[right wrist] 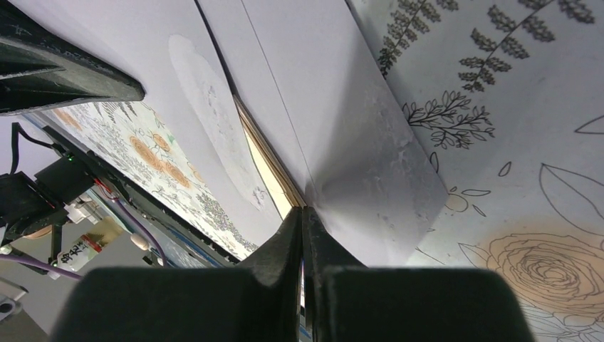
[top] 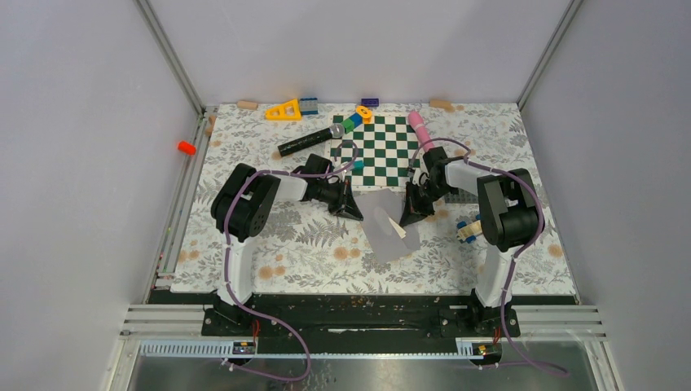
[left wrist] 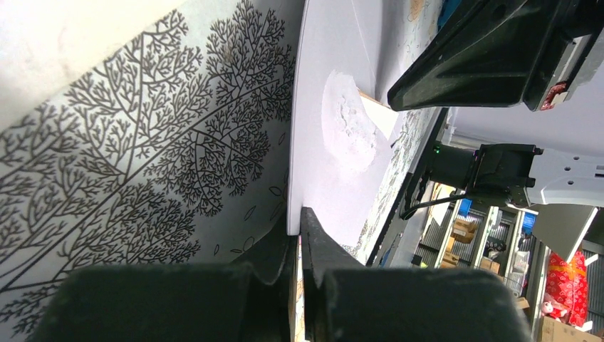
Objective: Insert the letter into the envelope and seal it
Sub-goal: Place the envelope at the center of the board.
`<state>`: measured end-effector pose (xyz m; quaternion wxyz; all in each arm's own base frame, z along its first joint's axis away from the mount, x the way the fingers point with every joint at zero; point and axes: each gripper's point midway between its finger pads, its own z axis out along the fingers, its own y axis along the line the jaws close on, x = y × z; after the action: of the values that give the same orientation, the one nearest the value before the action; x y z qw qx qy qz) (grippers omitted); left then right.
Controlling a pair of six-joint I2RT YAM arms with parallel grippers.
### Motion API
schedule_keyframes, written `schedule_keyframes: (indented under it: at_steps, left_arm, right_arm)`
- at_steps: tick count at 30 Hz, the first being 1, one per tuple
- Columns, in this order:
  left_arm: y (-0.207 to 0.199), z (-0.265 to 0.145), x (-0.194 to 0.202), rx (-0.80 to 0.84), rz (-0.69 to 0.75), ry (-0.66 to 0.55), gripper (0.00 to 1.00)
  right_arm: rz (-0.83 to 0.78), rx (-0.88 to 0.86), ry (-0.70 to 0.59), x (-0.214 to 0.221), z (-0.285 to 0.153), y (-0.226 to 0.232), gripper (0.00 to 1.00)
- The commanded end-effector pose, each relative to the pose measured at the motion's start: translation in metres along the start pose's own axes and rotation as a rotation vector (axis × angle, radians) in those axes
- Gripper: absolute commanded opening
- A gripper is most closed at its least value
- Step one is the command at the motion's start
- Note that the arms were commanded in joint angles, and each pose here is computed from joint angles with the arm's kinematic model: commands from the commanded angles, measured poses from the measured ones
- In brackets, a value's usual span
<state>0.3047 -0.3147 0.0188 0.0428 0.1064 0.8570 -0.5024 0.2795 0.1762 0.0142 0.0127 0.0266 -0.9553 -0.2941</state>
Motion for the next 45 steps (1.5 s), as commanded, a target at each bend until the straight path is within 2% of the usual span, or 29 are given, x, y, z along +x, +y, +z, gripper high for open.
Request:
schedule_keyframes:
  at_steps: [1, 3, 4, 8, 11, 22, 25, 27, 28, 34, 40, 45]
  left_arm:
    - [0.018, -0.005, -0.005, -0.089, 0.017, -0.049, 0.0]
    - [0.018, -0.005, -0.005, -0.09, 0.017, -0.049, 0.0]
    - [0.018, -0.005, -0.005, -0.09, 0.017, -0.049, 0.0]
    - [0.018, -0.005, -0.005, -0.087, 0.016, -0.048, 0.0]
    - [0.017, -0.005, -0.005, -0.085, 0.017, -0.048, 0.0]
    - [0.018, -0.005, -0.005, -0.087, 0.015, -0.049, 0.0]
    - [0.018, -0.005, -0.006, -0.086, 0.016, -0.05, 0.0]
    - [0.018, -0.005, -0.006, -0.087, 0.016, -0.05, 0.0]
    - [0.017, -0.005, -0.005, -0.084, 0.016, -0.048, 0.0]
    - [0.017, -0.007, -0.007, -0.085, 0.015, -0.054, 0.0]
    - [0.017, -0.008, -0.008, -0.086, 0.011, -0.059, 0.0]
    - [0.018, -0.008, -0.008, -0.086, 0.008, -0.058, 0.0]
  right_arm:
    - [0.005, -0.028, -0.005, -0.001, -0.003, 0.006, 0.01]
    - [0.002, -0.028, -0.001, -0.001, -0.002, 0.005, 0.16]
    - [0.001, -0.03, 0.0, -0.001, -0.002, 0.006, 0.2]
    - [0.006, -0.045, 0.015, 0.0, 0.0, 0.008, 0.29]
    - [0.007, -0.046, 0.026, 0.003, 0.002, 0.007, 0.31]
    - [0.023, -0.081, 0.069, 0.01, 0.01, 0.01, 0.27]
    - [0.028, -0.084, 0.073, 0.011, 0.011, 0.01, 0.17]
    - [0.027, -0.092, 0.075, 0.011, 0.011, 0.011, 0.03]
    - [0.026, -0.097, 0.073, 0.011, 0.011, 0.012, 0.0]
    - [0.019, -0.079, 0.017, 0.008, 0.007, 0.011, 0.0]
    - [0.04, -0.003, -0.116, -0.003, -0.005, -0.004, 0.0]
    - [0.064, 0.001, -0.142, -0.004, -0.007, -0.009, 0.0]
